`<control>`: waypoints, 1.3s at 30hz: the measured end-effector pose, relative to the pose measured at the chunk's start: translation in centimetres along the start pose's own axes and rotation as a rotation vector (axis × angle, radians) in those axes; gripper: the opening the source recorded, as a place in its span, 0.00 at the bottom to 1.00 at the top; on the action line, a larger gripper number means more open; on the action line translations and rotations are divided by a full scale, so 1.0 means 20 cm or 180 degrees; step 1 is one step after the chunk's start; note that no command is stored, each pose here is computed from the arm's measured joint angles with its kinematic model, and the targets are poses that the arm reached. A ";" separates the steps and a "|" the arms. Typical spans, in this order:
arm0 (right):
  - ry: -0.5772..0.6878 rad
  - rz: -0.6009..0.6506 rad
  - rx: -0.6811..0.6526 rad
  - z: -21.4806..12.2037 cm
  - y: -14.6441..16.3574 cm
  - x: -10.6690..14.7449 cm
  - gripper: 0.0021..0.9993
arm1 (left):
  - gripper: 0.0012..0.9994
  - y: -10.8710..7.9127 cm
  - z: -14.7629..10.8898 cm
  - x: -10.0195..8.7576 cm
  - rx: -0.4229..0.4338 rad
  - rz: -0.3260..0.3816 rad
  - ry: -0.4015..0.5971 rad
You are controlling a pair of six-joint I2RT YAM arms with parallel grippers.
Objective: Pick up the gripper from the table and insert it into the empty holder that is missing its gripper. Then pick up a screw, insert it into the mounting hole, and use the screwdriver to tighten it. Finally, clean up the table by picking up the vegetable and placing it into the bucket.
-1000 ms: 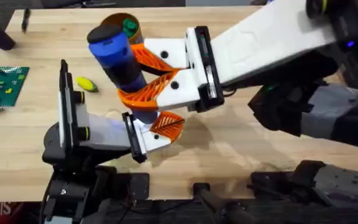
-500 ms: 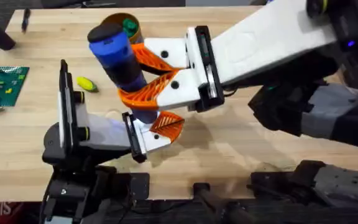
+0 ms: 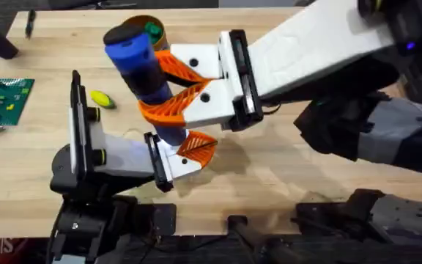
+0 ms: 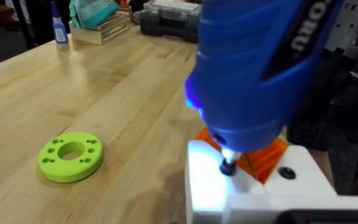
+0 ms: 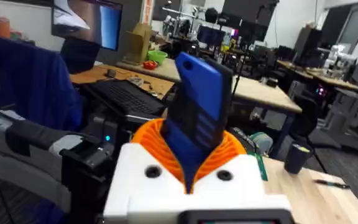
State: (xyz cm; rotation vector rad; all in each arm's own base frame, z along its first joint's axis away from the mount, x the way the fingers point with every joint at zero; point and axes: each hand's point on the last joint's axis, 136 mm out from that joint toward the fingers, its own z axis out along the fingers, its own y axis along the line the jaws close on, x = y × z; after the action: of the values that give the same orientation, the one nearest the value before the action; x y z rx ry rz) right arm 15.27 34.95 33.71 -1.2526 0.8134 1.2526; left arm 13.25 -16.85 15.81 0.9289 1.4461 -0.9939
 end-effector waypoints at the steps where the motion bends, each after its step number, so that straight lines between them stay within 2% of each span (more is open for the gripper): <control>1: 0.0009 0.0012 0.0001 0.00 0.00 0.00 0.02 | 0.01 0.00 0.00 0.00 0.0000 0.0000 0.0000; 16: 0.0059 -0.0012 0.0053 -0.01 -0.01 0.01 0.02 | 0.01 0.00 0.00 0.00 -0.0001 -0.0023 0.0000; 20: -0.0140 -0.0299 -0.0041 -0.01 0.01 -0.05 0.02 | 0.01 0.01 0.00 0.00 -0.0022 0.0003 -0.0003; 25: -0.0428 -0.0760 -0.0044 -0.02 -0.01 -0.21 0.02 | 0.01 0.00 0.00 0.00 -0.0015 0.0009 -0.0002; 31: -0.0267 -0.0794 -0.0151 -0.03 -0.13 -0.35 0.02 | 0.01 0.01 0.00 0.00 -0.0025 0.0011 -0.0003; 34: -0.0053 -0.0640 -0.0223 -0.06 -0.17 -0.31 0.02 | 0.01 0.01 0.00 0.00 -0.0032 0.0011 -0.0003; 39: 0.0509 -0.0053 0.0014 -0.22 -0.31 -0.06 0.02 | 0.01 0.01 0.00 0.00 -0.0054 0.0018 -0.0005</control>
State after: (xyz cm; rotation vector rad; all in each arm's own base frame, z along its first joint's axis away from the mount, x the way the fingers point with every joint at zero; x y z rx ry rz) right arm 21.84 31.22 35.49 -1.3662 0.9179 1.1473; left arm 13.52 -16.75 15.85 0.9191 1.4479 -0.9767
